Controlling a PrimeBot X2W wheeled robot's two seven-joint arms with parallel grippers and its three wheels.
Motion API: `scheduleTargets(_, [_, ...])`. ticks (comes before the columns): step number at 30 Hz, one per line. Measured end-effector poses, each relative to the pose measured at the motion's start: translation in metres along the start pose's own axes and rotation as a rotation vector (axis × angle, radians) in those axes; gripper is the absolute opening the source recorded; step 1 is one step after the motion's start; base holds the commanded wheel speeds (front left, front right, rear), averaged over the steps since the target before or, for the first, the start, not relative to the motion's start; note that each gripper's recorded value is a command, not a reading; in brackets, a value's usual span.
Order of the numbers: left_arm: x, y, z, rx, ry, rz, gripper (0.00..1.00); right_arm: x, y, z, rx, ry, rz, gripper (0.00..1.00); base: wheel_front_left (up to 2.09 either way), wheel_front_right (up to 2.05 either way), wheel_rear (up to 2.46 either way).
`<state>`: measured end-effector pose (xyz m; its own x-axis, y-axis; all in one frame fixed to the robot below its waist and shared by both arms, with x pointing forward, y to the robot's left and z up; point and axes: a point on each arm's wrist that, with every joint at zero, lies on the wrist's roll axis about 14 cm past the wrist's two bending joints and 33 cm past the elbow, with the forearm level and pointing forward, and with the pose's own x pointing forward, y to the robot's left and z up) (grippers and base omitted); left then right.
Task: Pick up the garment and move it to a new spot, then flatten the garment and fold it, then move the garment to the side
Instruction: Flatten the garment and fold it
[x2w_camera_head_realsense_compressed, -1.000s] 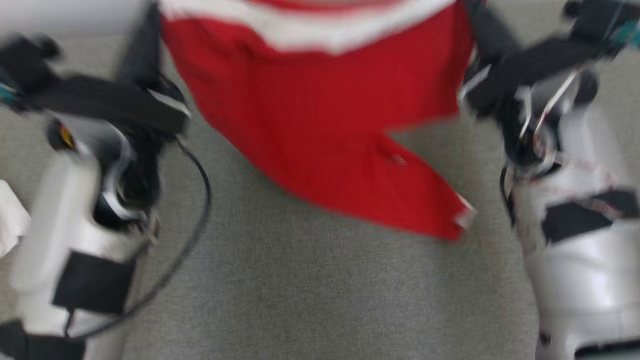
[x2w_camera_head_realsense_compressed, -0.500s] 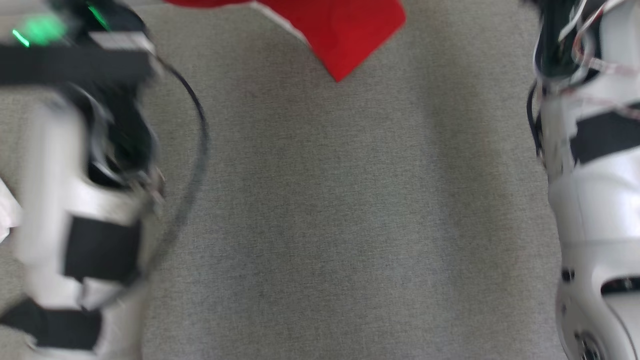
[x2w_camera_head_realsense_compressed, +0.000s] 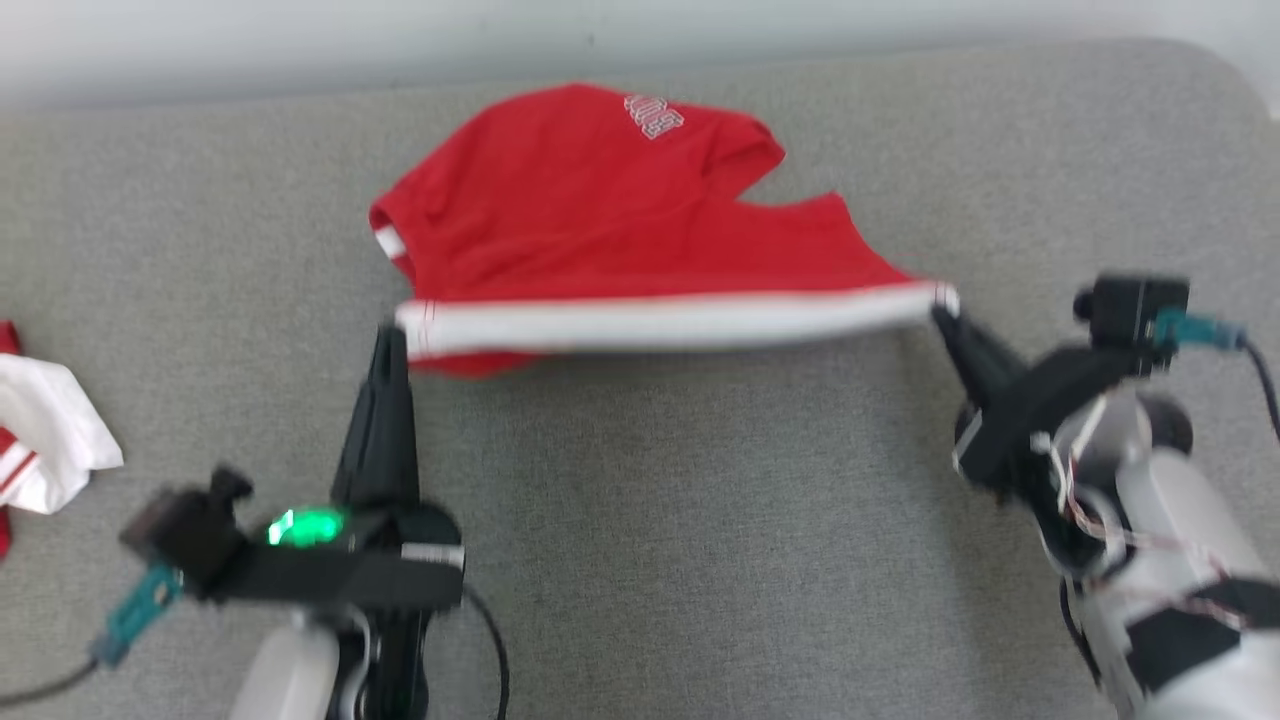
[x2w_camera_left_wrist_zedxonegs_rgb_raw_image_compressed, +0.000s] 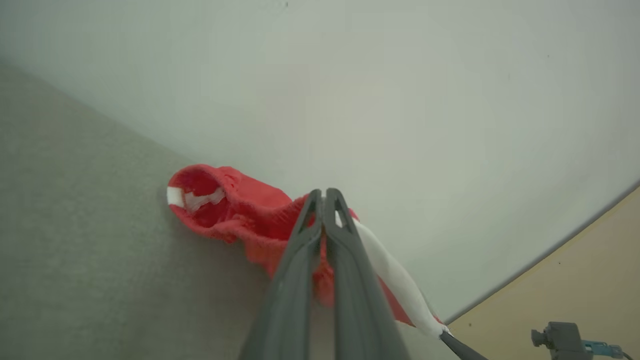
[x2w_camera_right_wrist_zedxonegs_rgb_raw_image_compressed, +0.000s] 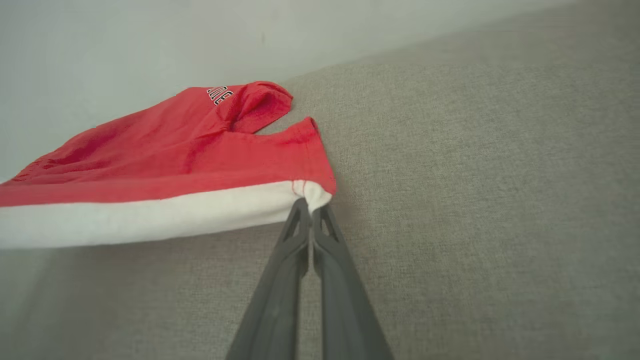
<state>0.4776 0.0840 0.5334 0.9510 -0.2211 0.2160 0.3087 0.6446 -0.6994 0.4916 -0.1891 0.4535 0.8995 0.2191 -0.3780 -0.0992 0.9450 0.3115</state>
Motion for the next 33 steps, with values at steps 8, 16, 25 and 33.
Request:
scheduleTargets(8, [-0.061, 0.008, -0.013, -0.068, 0.05, 0.102, 0.0, -0.064, -0.014, -0.033, 0.025, 0.104, -0.042, 0.0, 0.0, 0.0, 0.0])
scheduleTargets(16, [-0.102, 0.004, -0.03, -0.104, 0.111, 0.143, 0.0, -0.124, -0.003, -0.07, 0.045, 0.264, -0.048, 0.0, 0.0, 0.0, 0.0])
scheduleTargets(25, [-0.138, 0.024, -0.031, -0.069, 0.158, 0.235, 0.0, -0.173, 0.005, -0.097, 0.071, 0.416, -0.085, 0.0, 0.0, 0.0, 0.0])
scheduleTargets(33, [-0.178, 0.054, -0.037, 0.008, 0.277, 0.382, 0.0, -0.199, 0.013, -0.116, 0.099, 0.517, -0.095, 0.0, 0.0, 0.0, 0.0])
